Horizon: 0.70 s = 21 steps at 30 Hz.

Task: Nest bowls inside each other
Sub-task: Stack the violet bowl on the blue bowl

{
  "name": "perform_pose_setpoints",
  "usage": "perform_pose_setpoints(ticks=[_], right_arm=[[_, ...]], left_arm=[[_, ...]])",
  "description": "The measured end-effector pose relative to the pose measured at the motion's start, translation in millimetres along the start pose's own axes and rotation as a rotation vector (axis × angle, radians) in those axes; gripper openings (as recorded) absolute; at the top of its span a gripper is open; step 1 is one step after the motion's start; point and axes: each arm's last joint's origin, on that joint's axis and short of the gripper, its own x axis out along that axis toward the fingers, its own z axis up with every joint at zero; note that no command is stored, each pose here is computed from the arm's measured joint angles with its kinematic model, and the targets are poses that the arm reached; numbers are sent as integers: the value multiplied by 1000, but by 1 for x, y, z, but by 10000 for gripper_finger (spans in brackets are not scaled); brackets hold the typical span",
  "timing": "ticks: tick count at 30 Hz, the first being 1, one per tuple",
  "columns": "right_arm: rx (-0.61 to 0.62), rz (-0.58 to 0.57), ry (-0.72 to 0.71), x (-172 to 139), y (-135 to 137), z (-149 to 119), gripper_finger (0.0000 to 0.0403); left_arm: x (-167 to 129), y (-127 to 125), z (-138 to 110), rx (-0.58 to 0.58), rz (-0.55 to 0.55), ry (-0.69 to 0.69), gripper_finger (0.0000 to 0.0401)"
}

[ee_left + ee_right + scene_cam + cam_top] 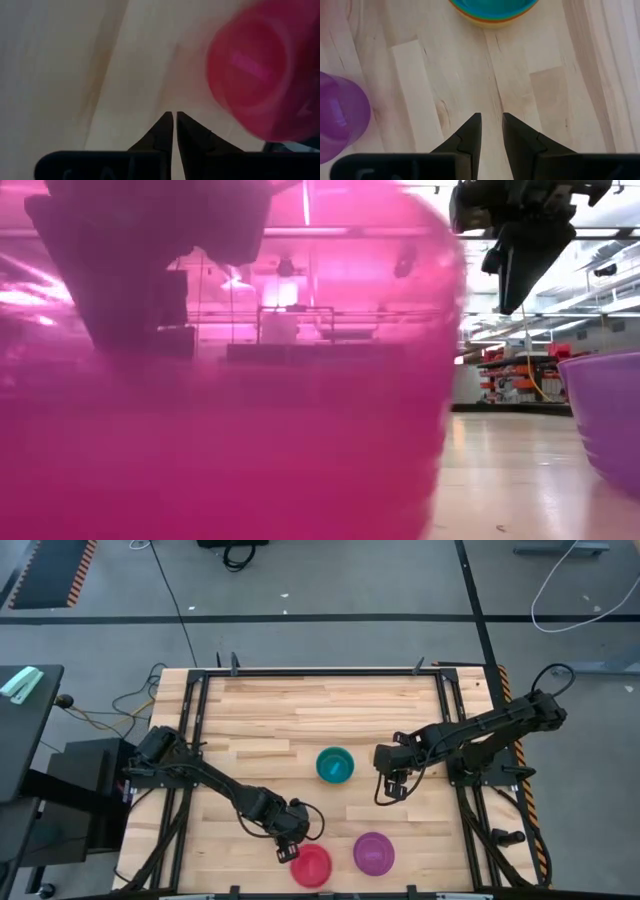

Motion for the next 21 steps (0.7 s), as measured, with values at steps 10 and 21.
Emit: perform_pose_setpoints(ticks=[10, 21], right_arm=[[-34, 108, -50, -1, 11, 4, 85], [-64, 241, -23, -5, 51, -16, 85]], left_arm=[[-12, -19, 9, 77, -84, -60, 30], [-19, -5, 11, 69, 90, -26, 20]])
